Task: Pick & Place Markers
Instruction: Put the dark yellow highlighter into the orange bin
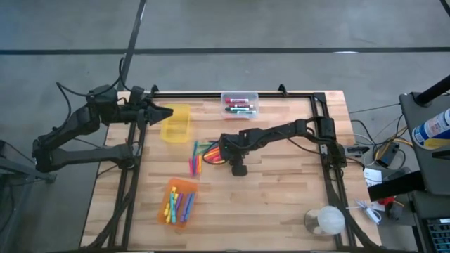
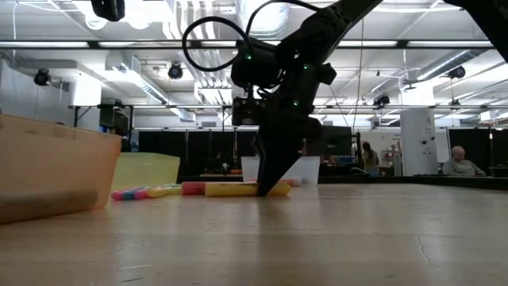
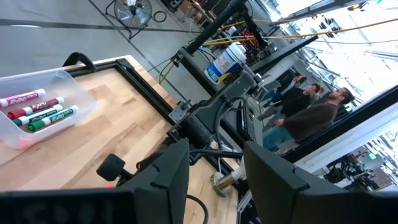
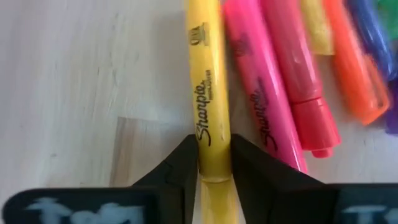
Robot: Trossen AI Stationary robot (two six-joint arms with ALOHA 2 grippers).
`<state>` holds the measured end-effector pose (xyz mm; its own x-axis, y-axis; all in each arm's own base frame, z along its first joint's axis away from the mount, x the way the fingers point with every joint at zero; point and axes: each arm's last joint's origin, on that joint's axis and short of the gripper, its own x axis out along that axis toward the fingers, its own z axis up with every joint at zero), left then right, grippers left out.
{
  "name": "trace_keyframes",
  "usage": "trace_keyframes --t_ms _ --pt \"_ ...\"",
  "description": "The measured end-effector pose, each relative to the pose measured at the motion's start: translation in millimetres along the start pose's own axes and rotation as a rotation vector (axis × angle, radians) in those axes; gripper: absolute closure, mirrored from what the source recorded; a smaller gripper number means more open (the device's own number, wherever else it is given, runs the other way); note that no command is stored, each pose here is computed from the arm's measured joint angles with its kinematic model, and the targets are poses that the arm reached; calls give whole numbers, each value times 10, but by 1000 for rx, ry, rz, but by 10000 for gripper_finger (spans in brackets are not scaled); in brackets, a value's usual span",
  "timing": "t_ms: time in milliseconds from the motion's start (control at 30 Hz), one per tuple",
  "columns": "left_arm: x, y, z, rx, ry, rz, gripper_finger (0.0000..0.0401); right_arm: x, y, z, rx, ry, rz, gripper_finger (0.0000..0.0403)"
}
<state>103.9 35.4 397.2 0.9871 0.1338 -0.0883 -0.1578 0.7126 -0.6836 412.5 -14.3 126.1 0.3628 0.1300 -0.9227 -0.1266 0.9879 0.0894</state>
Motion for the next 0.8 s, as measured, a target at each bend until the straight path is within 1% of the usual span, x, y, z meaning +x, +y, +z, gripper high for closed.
trace_keyframes --t_ms 133,267,367,500,633,667,800 --pt "0 0 0 0 0 0 254 -53 7 38 55 -9 3 348" --pt "0 0 0 0 0 0 254 -192 48 159 74 -56 24 348" --pt "0 0 0 13 0 -1 254 -447 73 335 74 -148 23 342" --pt "1 0 0 28 1 0 254 -754 81 530 113 -244 6 340" --pt "14 4 0 9 4 2 254 -1173 116 772 194 -405 23 339" --pt "24 8 1 2 6 5 254 -1300 110 829 227 -450 29 339" --pt "64 22 2 -16 13 15 254 -1635 77 1017 353 -567 56 339"
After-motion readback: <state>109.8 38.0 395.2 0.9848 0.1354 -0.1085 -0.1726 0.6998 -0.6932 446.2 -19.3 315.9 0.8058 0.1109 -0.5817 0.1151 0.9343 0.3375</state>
